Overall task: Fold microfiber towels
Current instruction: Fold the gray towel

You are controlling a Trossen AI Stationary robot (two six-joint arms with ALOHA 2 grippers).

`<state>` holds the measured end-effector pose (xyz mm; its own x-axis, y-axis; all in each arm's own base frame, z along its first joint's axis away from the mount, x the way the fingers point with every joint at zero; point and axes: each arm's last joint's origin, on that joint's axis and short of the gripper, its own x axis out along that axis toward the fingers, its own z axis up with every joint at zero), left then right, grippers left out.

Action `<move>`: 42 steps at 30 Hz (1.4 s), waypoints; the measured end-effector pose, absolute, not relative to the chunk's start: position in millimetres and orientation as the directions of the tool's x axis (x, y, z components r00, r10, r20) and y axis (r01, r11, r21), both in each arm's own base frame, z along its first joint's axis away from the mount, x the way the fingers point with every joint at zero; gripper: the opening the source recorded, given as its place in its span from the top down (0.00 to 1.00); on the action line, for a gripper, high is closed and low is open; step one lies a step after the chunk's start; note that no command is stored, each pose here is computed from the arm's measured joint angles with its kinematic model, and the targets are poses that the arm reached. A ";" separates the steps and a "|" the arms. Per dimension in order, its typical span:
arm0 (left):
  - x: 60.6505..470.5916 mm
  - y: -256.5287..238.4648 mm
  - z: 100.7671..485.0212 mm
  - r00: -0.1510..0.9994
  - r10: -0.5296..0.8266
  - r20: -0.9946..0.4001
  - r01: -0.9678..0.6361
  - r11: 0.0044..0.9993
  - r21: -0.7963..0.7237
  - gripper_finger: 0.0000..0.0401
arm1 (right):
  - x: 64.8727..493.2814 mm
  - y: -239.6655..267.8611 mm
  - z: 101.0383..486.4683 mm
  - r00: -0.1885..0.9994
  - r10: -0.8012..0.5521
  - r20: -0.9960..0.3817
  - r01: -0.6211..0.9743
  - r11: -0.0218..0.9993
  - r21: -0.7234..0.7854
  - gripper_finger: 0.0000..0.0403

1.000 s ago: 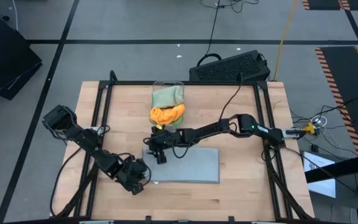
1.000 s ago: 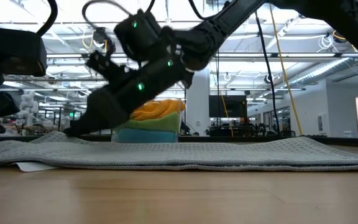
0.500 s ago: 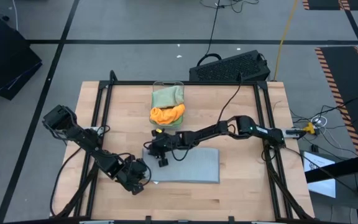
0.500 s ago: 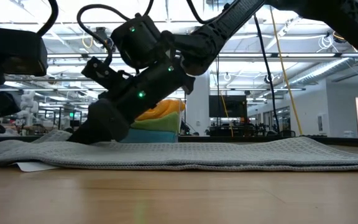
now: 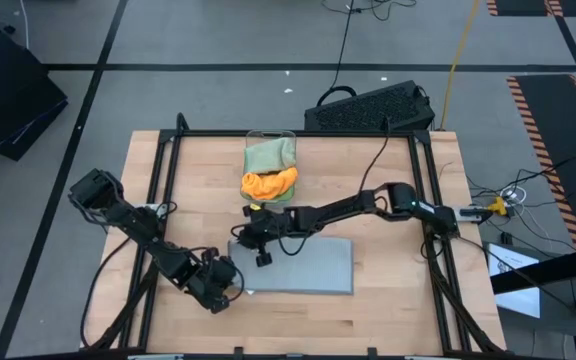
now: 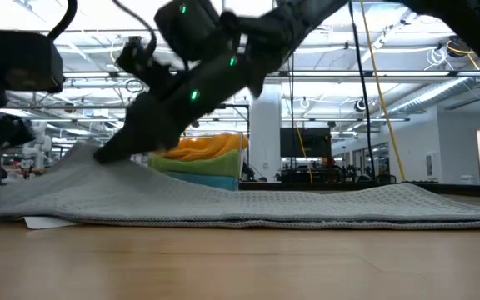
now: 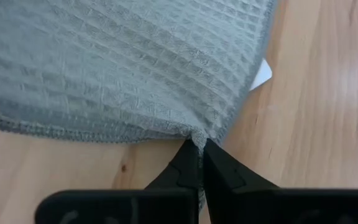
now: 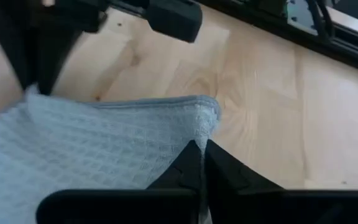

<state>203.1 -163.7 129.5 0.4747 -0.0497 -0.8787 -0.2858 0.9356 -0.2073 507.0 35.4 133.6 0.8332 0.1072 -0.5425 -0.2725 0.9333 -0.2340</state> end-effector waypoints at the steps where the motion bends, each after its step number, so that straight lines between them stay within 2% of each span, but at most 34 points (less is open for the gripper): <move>1: 203.8 -164.2 131.5 0.468 -0.043 -0.882 -0.276 0.942 -0.193 0.99 | 505.0 35.4 139.7 0.827 0.107 -0.551 -0.275 0.933 -0.233 0.99; 5: 205.6 -164.4 140.6 0.444 0.023 -0.896 -0.248 0.964 -0.098 0.98 | 496.0 35.4 162.1 0.803 0.098 -0.588 -0.280 0.933 -0.228 0.99; 10: 213.4 -166.4 167.7 0.471 0.147 -0.870 -0.217 0.975 0.048 0.98 | 477.4 42.4 194.2 0.762 -0.037 -0.647 -0.221 0.924 -0.313 0.99; 16: 228.4 -171.7 219.2 0.622 0.197 -0.758 -0.096 0.980 0.176 0.99 | 439.4 65.9 249.1 0.717 -0.165 -0.677 -0.140 0.918 -0.371 1.00; 21: 243.7 -171.5 267.5 0.736 0.232 -0.636 -0.033 0.951 0.308 0.98 | 395.8 97.7 297.3 0.716 -0.203 -0.668 -0.072 0.930 -0.360 1.00; 25: 258.2 -168.9 310.3 0.811 0.255 -0.527 -0.050 0.927 0.371 0.99 | 358.5 123.0 327.2 0.729 -0.283 -0.624 0.038 0.926 -0.375 1.00; 28: 269.7 -168.1 335.7 0.867 0.215 -0.449 -0.021 0.917 0.399 0.98 | 332.2 146.2 344.9 0.762 -0.311 -0.569 0.092 0.921 -0.380 1.00; 36: 280.1 -172.7 376.4 0.929 -0.069 -0.364 0.247 0.848 0.468 0.98 | 272.1 191.8 382.6 0.861 -0.324 -0.392 0.190 0.920 -0.343 1.00; 39: 277.6 -168.2 386.8 0.941 -0.046 -0.336 0.219 0.840 0.497 0.99 | 257.0 196.7 392.4 0.876 -0.341 -0.340 0.233 0.918 -0.321 1.00; 42: 279.0 -148.3 391.7 0.938 0.126 -0.322 0.063 0.854 0.516 0.98 | 249.5 198.2 394.1 0.874 -0.357 -0.329 0.253 0.914 -0.318 1.00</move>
